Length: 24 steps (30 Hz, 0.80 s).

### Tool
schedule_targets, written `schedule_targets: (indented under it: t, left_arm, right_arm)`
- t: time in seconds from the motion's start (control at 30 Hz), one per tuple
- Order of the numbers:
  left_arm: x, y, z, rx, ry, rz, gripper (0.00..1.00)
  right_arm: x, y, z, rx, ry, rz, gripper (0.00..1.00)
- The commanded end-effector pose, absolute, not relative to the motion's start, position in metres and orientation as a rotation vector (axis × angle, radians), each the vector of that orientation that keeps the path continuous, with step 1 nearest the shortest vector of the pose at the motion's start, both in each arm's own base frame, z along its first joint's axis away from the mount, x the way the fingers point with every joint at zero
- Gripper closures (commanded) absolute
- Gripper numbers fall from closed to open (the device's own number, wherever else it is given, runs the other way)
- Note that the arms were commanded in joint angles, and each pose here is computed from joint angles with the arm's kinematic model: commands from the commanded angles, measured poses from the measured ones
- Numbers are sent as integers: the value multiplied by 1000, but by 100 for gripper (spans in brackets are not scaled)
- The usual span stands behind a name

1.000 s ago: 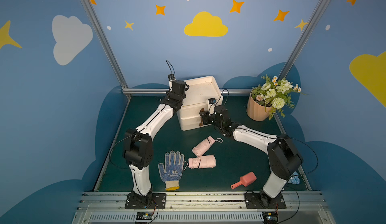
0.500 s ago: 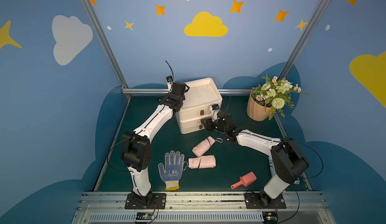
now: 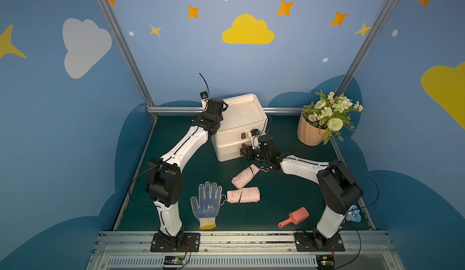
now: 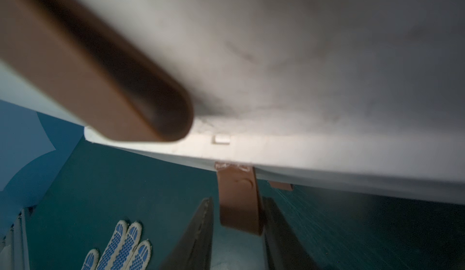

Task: Place the umbrella in the drawer by color
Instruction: Open the drawer in the storage box.

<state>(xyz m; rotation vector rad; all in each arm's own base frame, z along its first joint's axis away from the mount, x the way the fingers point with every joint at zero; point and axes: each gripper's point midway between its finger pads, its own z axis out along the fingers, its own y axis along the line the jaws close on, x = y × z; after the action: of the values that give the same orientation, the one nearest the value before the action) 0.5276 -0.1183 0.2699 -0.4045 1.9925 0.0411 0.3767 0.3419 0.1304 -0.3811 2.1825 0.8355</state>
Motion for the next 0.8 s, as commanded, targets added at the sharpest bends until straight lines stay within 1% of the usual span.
schedule_targets:
  t: [0.0, 0.07, 0.1, 0.33, 0.63, 0.77]
  left_arm:
    - [489, -133, 202, -322, 2278, 54, 96]
    - [491, -131, 204, -322, 2269, 63, 96]
    - [491, -131, 204, -324, 2265, 66, 96]
    - [501, -124, 214, -361, 2216, 91, 96]
    - [509, -126, 205, -335, 2235, 96, 97]
    - [510, -134, 199, -271, 2257, 61, 97]
  right_arm:
    - [386, 350, 154, -375, 2092, 882, 78]
    - [383, 349, 154, -392, 2091, 881, 96]
    - [381, 348, 154, -399, 2096, 877, 100]
    - [347, 334, 153, -463, 2132, 755, 100]
    - [279, 314, 131, -520, 2223, 746, 100]
    - [257, 310, 124, -540, 2246, 748, 100]
